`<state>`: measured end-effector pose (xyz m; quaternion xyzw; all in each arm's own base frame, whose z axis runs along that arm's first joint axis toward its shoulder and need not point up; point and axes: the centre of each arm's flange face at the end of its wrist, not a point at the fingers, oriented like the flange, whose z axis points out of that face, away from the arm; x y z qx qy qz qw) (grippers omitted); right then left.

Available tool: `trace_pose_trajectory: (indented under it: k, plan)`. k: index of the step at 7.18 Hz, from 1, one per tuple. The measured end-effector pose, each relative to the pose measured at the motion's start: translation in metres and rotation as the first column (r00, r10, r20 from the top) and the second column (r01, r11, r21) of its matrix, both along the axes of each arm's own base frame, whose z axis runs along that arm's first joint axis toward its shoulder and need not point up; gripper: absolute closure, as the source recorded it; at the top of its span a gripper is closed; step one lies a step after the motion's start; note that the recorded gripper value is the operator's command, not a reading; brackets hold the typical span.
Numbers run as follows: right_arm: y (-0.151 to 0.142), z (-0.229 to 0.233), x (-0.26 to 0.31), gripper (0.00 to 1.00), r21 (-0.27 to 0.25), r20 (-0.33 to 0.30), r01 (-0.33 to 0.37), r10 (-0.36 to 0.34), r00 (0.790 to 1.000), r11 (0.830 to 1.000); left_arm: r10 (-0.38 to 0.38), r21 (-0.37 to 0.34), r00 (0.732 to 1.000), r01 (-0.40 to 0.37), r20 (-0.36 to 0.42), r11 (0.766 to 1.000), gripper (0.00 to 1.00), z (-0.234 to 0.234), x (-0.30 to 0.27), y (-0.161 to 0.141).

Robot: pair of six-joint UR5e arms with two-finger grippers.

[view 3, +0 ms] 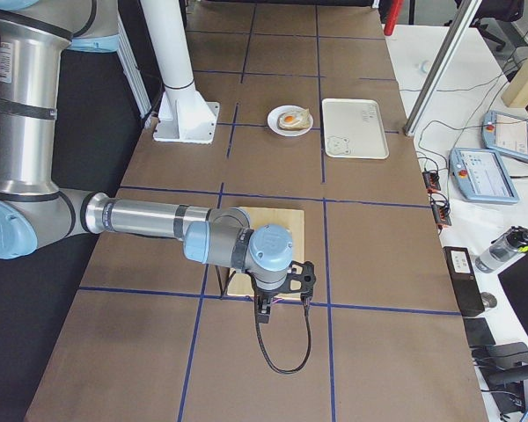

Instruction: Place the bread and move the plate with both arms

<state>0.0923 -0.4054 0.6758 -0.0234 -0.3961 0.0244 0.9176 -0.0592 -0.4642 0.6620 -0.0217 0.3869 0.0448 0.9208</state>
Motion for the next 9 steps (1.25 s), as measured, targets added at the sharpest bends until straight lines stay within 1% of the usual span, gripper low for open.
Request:
trace_pose_trajectory:
  k: [6, 9]
  plan:
    - [-0.002, -0.003, 0.000, 0.00, 0.005, 0.000, -0.001, 0.001, 1.000, 1.000, 0.000, 0.001, 1.000, 0.000, 0.000, 1.000, 0.00, -0.001, 0.000, -0.001]
    - [-0.015, -0.014, 0.000, 0.00, 0.031, 0.005, 0.001, -0.001, 1.000, 1.000, 0.000, 0.004, 1.000, 0.000, 0.000, 1.000, 0.00, -0.002, 0.000, -0.001]
